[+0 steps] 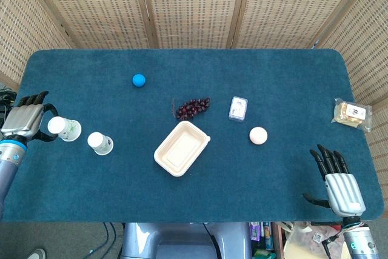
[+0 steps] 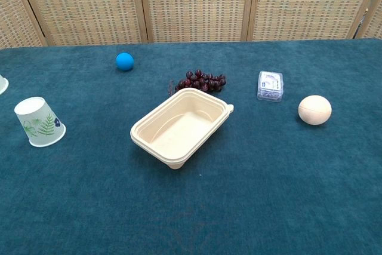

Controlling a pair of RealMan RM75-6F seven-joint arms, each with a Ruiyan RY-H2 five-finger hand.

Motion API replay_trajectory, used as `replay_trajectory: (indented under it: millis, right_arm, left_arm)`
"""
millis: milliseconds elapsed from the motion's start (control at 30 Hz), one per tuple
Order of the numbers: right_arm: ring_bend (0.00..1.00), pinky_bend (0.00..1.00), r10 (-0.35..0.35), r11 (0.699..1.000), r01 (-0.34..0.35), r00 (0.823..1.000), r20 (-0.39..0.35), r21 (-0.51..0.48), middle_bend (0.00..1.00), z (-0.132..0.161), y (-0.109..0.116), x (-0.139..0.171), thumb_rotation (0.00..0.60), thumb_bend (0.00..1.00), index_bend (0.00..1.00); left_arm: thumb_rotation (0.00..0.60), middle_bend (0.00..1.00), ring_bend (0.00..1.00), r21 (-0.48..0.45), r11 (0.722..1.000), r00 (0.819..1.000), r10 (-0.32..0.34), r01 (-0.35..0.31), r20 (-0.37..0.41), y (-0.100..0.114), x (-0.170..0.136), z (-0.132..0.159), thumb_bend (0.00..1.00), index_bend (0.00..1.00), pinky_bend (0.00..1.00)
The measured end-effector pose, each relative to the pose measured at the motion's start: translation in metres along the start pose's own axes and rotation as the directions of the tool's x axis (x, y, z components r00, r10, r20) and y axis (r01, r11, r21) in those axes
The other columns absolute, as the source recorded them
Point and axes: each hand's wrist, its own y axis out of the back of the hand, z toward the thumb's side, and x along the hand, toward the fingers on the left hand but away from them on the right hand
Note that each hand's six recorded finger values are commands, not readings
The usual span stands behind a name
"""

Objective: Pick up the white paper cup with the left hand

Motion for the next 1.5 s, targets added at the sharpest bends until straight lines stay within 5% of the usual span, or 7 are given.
replay_trajectory:
  millis: [300,733,1000,1133,1367,1500]
  right_arm:
    - [0.00,0.00,0.002,1.000,-0.002,1.000,0.002,0.003,0.00,0.000,0.000,0.000,0.600,0.09,0.00]
    - [0.00,0.00,-0.005,1.000,0.005,1.000,0.003,0.001,0.00,0.000,0.001,0.000,0.600,0.09,0.00]
    - [0.00,0.00,-0.006,1.000,0.006,1.000,0.001,0.001,0.00,0.000,0.001,0.000,0.600,0.09,0.00]
    - [0.00,0.00,-0.007,1.000,0.007,1.000,0.002,0.000,0.00,0.000,0.001,0.000,0.600,0.09,0.00]
    - [0.00,0.00,-0.017,1.000,0.017,1.000,-0.006,-0.003,0.00,0.001,0.002,-0.001,0.600,0.09,0.00]
    - [0.00,0.00,-0.029,1.000,0.029,0.999,-0.024,-0.006,0.00,0.005,0.002,-0.002,0.600,0.09,0.00]
  left_arm:
    - [0.600,0.00,0.00,0.010,0.998,0.998,-0.055,0.055,-0.018,-0.049,0.018,-0.014,0.25,0.40,0.00]
    - [0.600,0.00,0.00,0.045,0.998,0.999,-0.043,0.044,-0.024,-0.073,0.027,-0.015,0.25,0.39,0.00]
    - [0.600,0.00,0.00,0.035,0.998,0.999,-0.045,0.046,-0.021,-0.073,0.027,-0.017,0.25,0.07,0.00]
    - [0.600,0.00,0.00,0.011,0.999,0.999,-0.041,0.041,-0.015,-0.069,0.024,-0.018,0.25,0.00,0.00]
    - [0.600,0.00,0.00,-0.104,0.994,0.997,0.050,-0.044,0.055,-0.056,0.004,-0.008,0.25,0.00,0.00]
    - [0.600,0.00,0.00,-0.130,0.980,0.976,0.169,-0.151,0.140,-0.051,-0.019,0.002,0.25,0.00,0.00]
